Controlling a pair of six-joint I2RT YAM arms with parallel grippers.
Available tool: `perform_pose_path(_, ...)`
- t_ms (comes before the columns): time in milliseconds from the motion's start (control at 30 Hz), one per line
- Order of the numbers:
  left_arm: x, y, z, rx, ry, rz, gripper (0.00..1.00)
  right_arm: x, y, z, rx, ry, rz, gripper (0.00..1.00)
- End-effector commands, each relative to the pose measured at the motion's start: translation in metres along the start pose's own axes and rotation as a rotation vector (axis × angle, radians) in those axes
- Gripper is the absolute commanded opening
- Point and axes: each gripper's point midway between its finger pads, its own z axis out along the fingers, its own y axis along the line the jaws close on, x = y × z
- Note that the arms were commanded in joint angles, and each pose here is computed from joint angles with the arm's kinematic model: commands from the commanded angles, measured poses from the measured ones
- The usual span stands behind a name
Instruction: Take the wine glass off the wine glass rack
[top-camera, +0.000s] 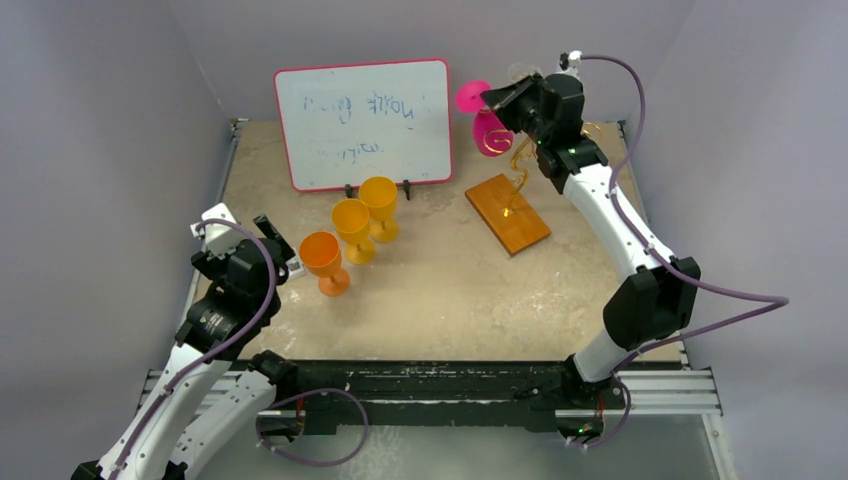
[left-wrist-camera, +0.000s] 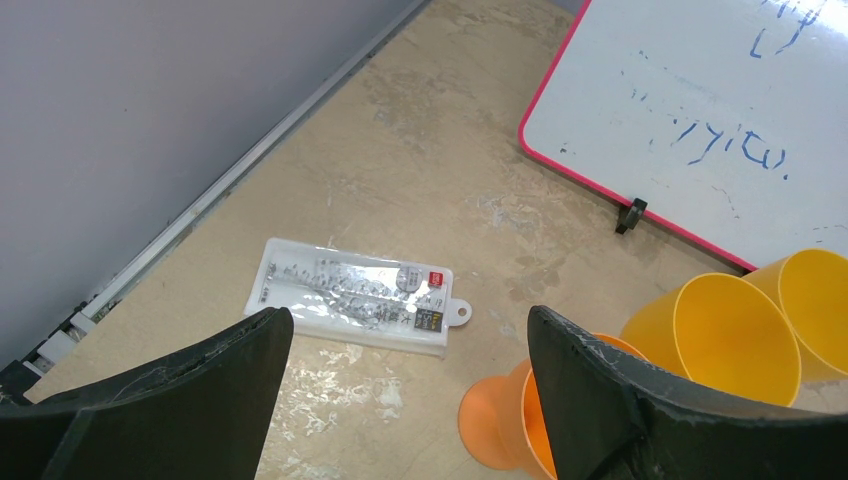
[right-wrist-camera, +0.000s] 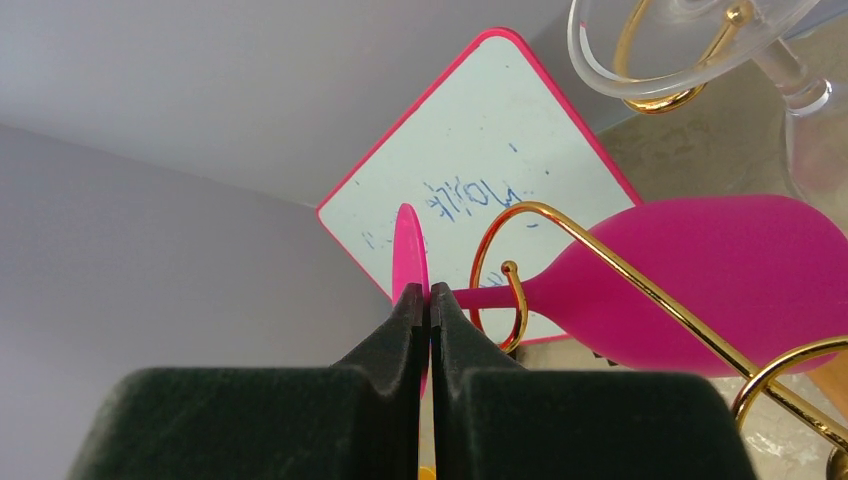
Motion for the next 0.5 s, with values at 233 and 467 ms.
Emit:
perform_pose_path(233,-0.005,-0.002,0.000,0.002,-0.015,-0.027,0.87,-0.034,0.025,-0.017,-0.055,-0.134,0.140,0.00)
perform_pose_path(467,-0.004,-0.002,0.001,0.001,-0.012,-0.021,0.87,-0.051,0.022,-0.024,-0.042,-0.233,0.192,0.00)
